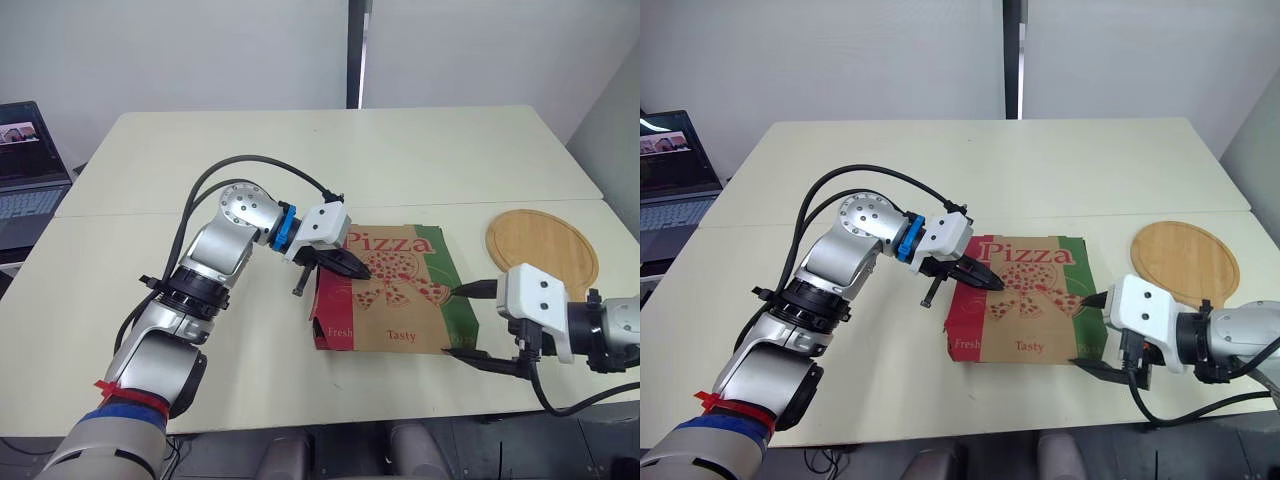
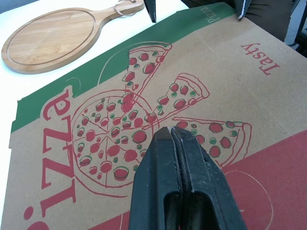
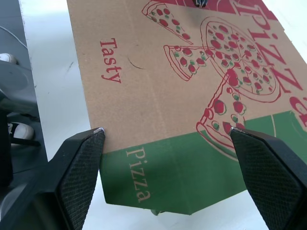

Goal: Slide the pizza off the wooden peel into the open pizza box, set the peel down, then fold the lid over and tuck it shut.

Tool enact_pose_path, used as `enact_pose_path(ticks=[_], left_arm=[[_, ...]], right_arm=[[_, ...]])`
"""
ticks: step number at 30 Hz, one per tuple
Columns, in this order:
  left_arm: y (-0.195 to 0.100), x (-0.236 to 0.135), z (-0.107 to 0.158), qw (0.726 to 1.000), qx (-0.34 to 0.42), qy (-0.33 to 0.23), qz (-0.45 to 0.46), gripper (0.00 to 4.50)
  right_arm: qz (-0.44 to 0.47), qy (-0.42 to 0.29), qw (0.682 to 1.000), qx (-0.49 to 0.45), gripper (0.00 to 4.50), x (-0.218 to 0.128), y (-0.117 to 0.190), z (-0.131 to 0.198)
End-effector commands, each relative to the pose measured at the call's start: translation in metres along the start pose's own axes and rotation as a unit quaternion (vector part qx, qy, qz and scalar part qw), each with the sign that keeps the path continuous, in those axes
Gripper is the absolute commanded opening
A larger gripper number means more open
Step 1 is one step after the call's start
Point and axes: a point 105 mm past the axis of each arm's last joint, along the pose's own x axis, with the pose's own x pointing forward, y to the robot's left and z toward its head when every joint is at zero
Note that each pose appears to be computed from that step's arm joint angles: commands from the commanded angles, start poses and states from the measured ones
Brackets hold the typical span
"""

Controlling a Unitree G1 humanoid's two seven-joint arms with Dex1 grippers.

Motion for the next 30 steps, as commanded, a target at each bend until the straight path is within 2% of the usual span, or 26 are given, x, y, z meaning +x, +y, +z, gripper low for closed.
enact_pose_path(ticks=[1, 9, 13, 17, 24, 30], left_arm=[[0.0, 0.001, 0.009, 1.0, 0.022, -0.005, -0.002, 0.0], [0.0, 0.003, 0.01, 1.0, 0.021, -0.008, -0.001, 0.0], [0.0, 0.003, 0.01, 1.0, 0.021, -0.009, 0.002, 0.0], [0.0, 0.003, 0.01, 1.0, 0.022, -0.01, 0.002, 0.0], [-0.002, 0.004, 0.01, 1.0, 0.02, -0.013, -0.001, 0.0], [-0.003, 0.004, 0.008, 1.0, 0.017, -0.012, -0.001, 0.0]], right_arm=[[0.006, 0.001, 1.0, -0.01, 4.46, -0.001, 0.0, 0.004], [0.002, 0.027, 0.998, -0.049, 4.46, 0.01, -0.007, -0.003], [0.023, 0.0, 0.999, -0.032, 4.46, 0.012, 0.002, 0.005], [0.026, 0.007, 0.999, -0.025, 4.46, 0.012, 0.004, 0.001], [-0.035, 0.041, 0.996, -0.075, 4.46, 0.024, -0.014, -0.012], [-0.044, 0.007, 0.996, -0.078, 4.46, 0.026, -0.017, 0.0]])
